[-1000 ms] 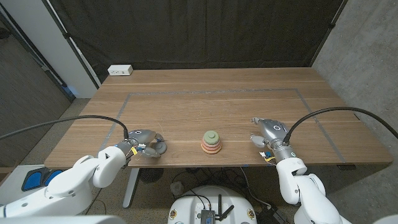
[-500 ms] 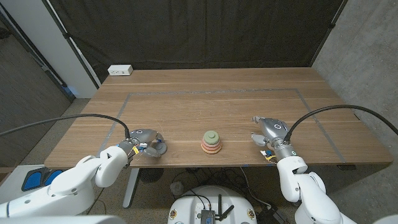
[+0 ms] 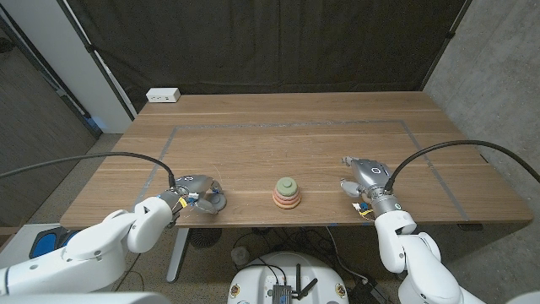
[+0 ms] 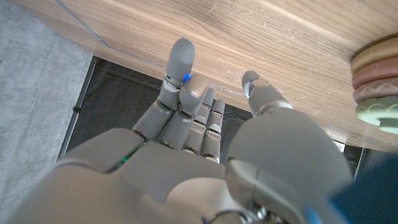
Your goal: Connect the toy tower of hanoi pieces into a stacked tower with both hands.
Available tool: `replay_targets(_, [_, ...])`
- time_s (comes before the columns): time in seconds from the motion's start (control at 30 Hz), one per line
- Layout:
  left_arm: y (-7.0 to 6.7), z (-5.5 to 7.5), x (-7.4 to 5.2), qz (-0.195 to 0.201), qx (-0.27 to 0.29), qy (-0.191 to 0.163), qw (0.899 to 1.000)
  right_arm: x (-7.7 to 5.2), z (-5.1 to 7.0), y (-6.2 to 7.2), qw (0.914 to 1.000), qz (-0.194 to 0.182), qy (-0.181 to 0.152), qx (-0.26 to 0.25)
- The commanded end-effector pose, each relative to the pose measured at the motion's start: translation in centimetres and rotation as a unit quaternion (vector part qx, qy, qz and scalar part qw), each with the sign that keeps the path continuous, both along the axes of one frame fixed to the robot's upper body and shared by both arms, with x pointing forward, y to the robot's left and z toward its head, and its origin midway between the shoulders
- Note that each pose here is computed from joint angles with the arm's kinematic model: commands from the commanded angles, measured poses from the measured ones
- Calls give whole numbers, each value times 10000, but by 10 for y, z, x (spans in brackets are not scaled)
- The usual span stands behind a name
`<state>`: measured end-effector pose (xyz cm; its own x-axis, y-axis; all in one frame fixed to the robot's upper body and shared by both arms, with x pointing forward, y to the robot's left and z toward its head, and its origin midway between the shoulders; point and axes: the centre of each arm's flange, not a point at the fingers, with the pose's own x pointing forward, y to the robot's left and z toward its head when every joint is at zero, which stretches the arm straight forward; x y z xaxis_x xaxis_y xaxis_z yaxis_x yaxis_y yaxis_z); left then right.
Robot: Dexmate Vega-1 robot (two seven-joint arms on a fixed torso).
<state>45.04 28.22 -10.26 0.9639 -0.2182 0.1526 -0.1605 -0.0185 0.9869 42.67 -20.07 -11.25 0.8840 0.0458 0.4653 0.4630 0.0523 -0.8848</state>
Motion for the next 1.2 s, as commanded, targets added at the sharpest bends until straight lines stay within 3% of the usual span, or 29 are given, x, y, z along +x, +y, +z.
replay_targets(0.03, [-1,17,-4,-70,-38,-101,9999,-3,3,1,10000,-27,-21,-3])
replay_targets(0.47, [0,34,-7,-156,-94,-252,9995,-5,6,1,10000,-15,-62,66])
replay_targets(1.2, [-11,60,-17,-381,-65,-303,9988,-9,4,-4,9999,-86,-33,120])
